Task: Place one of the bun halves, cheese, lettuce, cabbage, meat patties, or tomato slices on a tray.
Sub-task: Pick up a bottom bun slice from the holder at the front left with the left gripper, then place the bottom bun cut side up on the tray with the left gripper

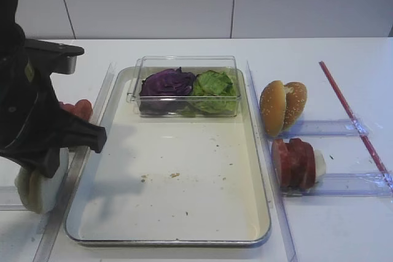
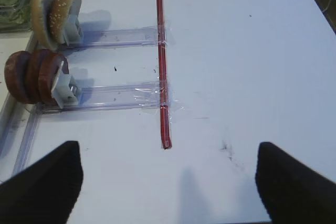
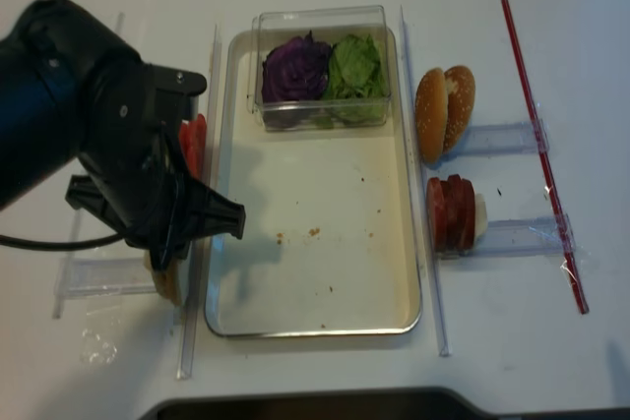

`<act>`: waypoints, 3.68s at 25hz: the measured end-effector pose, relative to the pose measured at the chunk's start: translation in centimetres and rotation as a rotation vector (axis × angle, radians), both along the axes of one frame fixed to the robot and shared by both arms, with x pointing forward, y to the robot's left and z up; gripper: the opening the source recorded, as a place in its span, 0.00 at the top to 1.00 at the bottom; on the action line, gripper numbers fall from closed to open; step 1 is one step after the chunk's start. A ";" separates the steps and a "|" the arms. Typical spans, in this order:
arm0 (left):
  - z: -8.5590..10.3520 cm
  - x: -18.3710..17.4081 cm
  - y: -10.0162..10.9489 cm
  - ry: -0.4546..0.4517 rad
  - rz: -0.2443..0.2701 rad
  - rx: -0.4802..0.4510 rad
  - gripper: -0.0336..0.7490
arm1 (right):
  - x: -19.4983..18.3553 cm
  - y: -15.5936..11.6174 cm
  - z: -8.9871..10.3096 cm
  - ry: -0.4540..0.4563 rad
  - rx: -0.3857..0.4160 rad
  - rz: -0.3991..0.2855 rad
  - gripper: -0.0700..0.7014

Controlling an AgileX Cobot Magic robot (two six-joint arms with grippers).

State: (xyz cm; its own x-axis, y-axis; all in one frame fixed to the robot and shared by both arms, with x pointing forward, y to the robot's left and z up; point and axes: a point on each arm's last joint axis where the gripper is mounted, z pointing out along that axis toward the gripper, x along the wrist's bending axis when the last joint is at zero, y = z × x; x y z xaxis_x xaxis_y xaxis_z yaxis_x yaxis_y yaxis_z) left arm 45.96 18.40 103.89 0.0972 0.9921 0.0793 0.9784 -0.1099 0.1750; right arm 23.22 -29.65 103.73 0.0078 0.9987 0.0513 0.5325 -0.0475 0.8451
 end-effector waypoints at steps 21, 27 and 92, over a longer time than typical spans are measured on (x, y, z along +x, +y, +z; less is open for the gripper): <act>1.5 -0.8 -0.4 -0.050 -0.029 -0.119 0.84 | 0.0 0.0 0.0 0.000 -0.001 -0.001 0.02; 1.5 -0.8 -0.6 -0.049 -0.043 -0.140 0.84 | 0.0 0.0 0.0 0.000 -0.001 -0.001 0.02; -8.4 3.7 -3.2 0.113 0.011 -1.019 0.84 | 0.0 0.0 0.0 0.000 -0.005 -0.003 0.02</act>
